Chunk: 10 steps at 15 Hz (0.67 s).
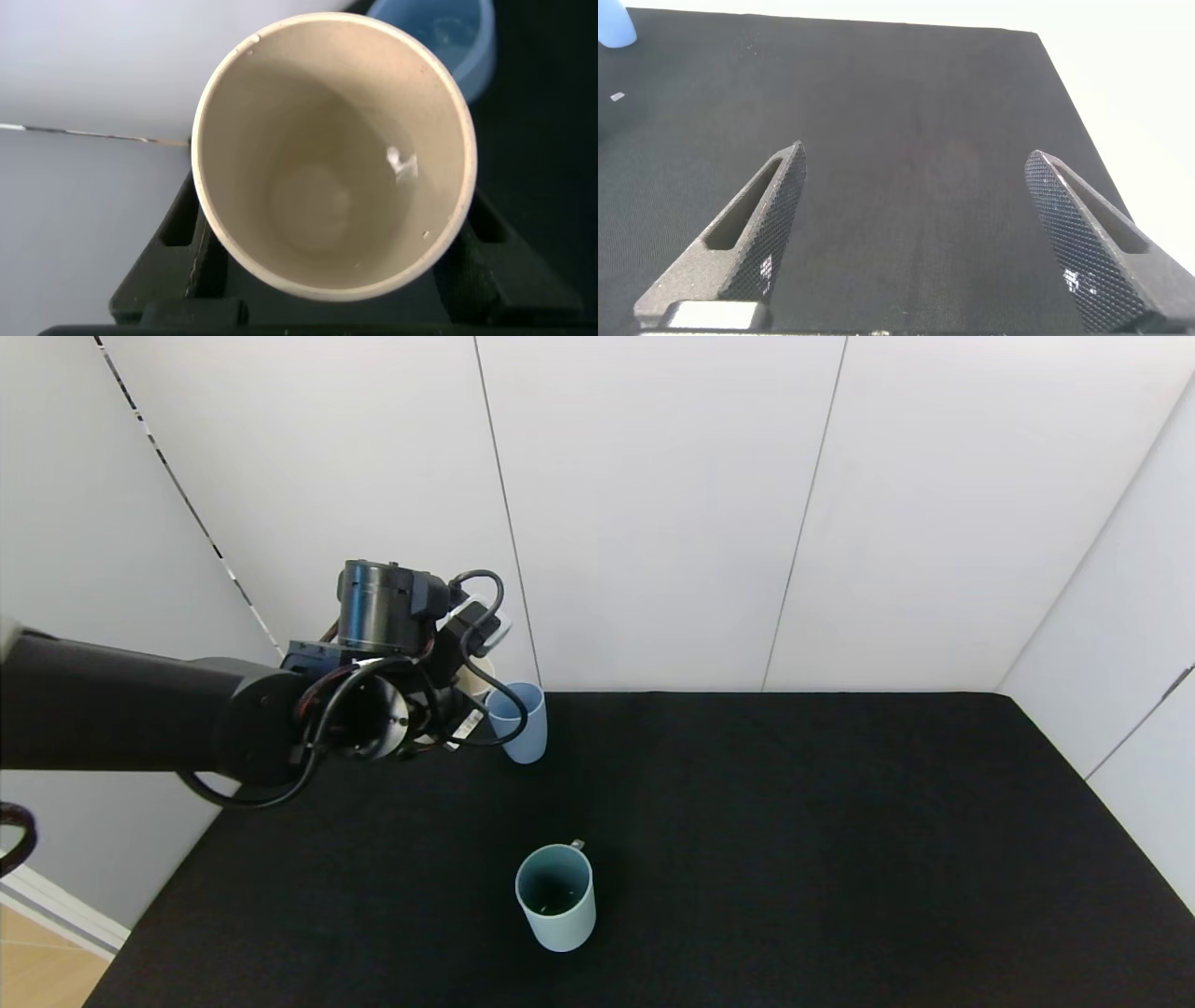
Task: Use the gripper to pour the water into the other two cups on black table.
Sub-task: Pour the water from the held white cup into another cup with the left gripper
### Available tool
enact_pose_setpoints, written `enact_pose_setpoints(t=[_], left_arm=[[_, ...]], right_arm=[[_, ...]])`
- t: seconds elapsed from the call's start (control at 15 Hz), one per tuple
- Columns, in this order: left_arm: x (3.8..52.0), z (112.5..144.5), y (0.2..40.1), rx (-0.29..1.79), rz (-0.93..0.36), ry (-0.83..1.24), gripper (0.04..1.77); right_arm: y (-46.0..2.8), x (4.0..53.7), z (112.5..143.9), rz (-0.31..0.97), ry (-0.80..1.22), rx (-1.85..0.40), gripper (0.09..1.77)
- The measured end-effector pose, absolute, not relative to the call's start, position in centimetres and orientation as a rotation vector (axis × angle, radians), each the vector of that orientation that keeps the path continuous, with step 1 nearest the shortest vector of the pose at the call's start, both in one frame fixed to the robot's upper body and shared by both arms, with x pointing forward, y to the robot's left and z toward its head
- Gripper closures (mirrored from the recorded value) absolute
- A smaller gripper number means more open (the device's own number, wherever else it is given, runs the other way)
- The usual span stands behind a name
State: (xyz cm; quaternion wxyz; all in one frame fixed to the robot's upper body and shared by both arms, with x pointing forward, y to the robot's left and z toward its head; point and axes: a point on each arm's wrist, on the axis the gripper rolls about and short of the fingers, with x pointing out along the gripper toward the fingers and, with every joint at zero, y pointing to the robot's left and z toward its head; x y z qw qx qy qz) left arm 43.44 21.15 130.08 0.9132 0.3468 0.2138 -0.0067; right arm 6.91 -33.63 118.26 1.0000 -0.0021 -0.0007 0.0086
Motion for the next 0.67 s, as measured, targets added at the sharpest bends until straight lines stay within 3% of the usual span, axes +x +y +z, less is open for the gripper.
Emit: enact_pose_setpoints(t=[0.67], left_arm=[[31.7,129.6,21.5,0.749,-0.182,0.444,0.6]], right_arm=[[-33.6,6.9,118.3,0.017,-0.001,-0.004,0.15]])
